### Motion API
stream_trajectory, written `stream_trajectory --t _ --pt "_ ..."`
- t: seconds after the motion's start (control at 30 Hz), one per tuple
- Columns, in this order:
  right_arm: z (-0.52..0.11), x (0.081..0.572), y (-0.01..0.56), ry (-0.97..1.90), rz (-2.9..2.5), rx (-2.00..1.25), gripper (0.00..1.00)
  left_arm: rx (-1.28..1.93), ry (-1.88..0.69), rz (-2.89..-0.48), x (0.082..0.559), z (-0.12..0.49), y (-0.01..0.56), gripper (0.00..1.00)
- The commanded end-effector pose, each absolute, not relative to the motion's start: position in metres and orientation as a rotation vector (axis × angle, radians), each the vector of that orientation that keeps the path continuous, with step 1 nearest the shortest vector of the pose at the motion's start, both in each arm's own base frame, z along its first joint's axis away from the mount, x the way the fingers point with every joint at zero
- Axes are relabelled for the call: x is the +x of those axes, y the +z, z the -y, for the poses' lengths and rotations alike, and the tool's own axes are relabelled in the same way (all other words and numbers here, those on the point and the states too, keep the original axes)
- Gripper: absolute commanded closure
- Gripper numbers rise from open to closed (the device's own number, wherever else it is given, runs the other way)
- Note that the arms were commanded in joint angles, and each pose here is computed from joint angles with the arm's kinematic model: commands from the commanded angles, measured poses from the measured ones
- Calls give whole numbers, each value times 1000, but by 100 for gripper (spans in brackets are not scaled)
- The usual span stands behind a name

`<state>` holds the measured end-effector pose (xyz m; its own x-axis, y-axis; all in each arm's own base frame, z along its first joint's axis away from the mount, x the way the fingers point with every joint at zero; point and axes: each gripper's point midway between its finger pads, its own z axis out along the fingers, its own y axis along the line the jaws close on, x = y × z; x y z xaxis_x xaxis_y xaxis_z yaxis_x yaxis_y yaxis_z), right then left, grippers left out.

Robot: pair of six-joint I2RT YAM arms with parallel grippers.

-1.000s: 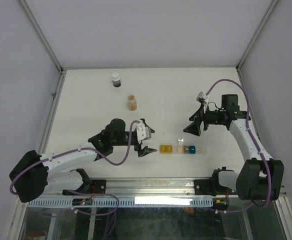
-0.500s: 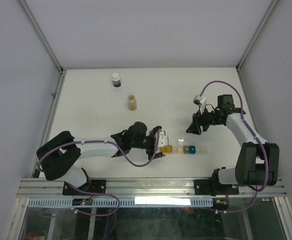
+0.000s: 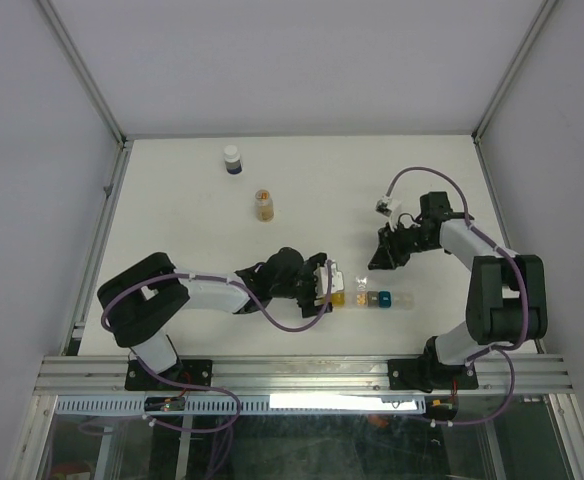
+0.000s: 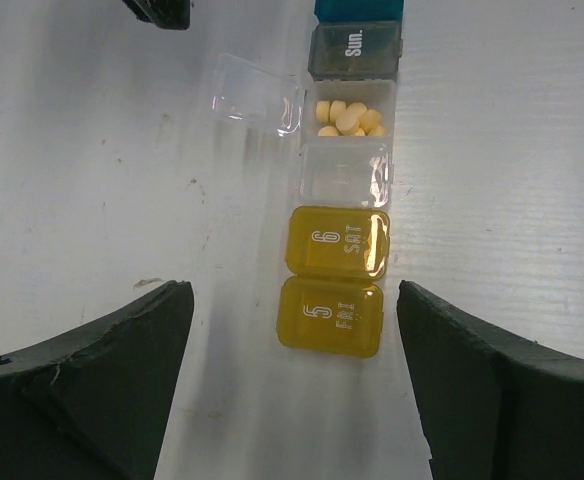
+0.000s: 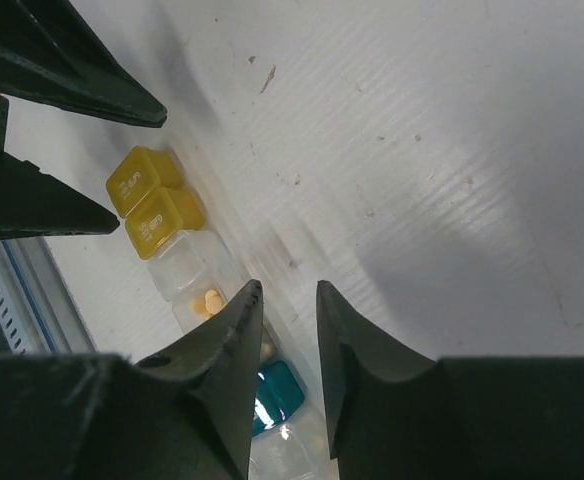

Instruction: Sort the pills into containers

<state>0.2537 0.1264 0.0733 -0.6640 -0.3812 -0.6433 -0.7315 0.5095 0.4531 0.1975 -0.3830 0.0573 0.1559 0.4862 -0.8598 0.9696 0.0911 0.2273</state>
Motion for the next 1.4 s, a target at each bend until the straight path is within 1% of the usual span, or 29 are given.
stream_trajectory --t 0.0,0.2,0.47,0.57,0.67,0.87,1.1,1.37 --pt "-133 271 75 984 -2281 -906 70 1489 -696 -1363 202 404 83 18" --pt "-134 268 63 1017 -2336 -892 75 1513 -751 -1378 190 410 74 26" --pt "-135 263 56 1043 -2369 -899 83 1551 -774 -1382 187 414 62 31" --pt "-136 260 56 1063 -2364 -905 86 1563 -777 -1393 189 417 58 40" --pt "-139 254 55 1107 -2368 -924 90 1565 -784 -1412 188 418 55 43" --pt "-147 236 65 1239 -2306 -1017 97 1564 -809 -1445 185 417 51 55" --pt "-152 214 84 1277 -2187 -1132 98 1561 -810 -1469 185 417 49 67" --pt "-154 193 67 1177 -2231 -1330 99 1542 -790 -1475 189 416 52 68"
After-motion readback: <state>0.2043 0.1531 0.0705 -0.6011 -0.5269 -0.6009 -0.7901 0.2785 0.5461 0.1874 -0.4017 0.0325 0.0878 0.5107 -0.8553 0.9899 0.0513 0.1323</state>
